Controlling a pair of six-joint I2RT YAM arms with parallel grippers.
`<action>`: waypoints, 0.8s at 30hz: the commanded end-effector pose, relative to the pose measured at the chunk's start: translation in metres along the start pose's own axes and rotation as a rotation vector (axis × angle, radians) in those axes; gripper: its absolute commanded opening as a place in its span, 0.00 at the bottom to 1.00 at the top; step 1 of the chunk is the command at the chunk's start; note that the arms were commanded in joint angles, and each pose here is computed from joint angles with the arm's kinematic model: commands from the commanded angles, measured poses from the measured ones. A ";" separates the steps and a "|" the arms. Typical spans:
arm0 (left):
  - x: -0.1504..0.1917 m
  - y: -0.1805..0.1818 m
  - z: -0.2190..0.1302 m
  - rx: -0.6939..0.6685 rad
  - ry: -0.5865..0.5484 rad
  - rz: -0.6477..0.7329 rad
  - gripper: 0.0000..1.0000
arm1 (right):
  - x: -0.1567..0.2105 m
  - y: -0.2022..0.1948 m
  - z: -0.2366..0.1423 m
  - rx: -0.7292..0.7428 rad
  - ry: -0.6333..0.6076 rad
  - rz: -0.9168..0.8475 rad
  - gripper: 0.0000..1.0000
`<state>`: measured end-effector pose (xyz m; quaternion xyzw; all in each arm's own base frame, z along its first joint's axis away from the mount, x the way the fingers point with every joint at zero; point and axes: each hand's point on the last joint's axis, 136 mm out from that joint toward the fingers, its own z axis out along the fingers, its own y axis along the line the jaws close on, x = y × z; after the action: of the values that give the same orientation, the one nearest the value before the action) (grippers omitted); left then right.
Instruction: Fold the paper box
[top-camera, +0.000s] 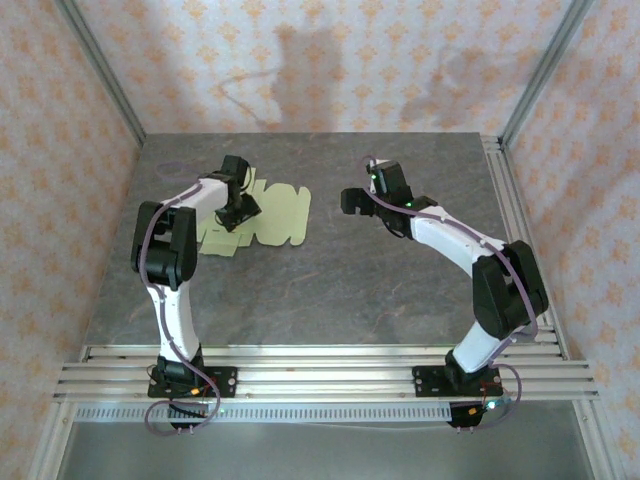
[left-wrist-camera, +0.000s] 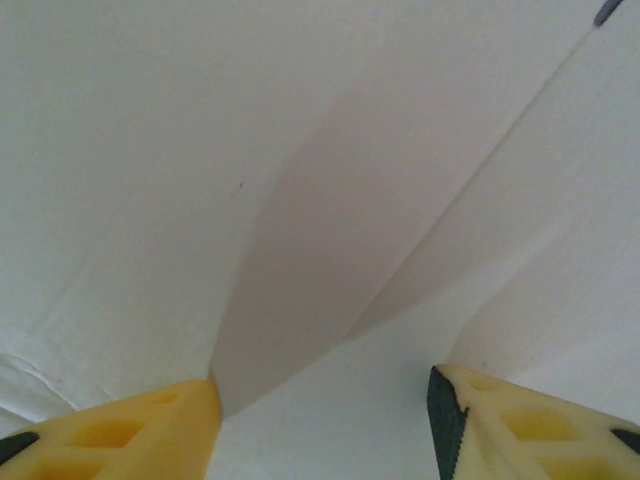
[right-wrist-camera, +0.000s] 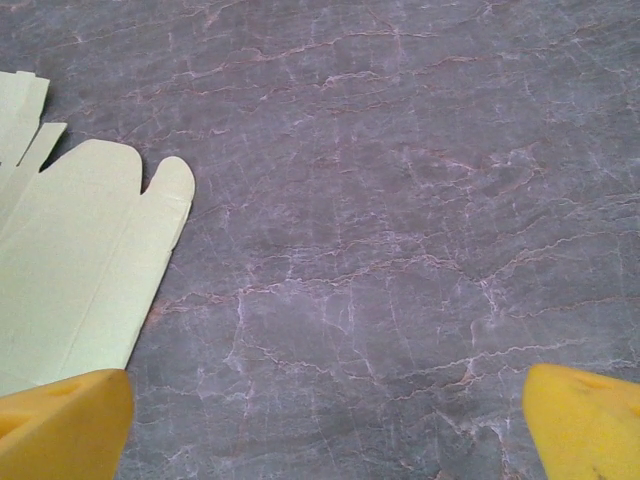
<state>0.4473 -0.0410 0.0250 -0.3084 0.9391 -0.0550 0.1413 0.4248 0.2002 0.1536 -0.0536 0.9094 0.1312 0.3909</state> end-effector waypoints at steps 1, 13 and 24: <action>0.040 0.004 0.007 0.013 0.145 0.120 0.57 | -0.014 0.000 -0.014 0.020 -0.032 0.008 0.99; 0.134 -0.020 -0.026 0.181 0.250 0.444 0.58 | -0.014 0.012 -0.004 -0.173 0.037 0.019 0.99; 0.084 -0.017 -0.094 0.199 -0.014 0.303 0.56 | 0.004 0.048 0.031 -0.475 0.285 -0.010 0.97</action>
<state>0.3681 -0.1233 0.0950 -0.1094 0.9669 -0.1522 0.1731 0.4500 0.2354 0.1432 -0.1280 0.9060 0.2808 0.2898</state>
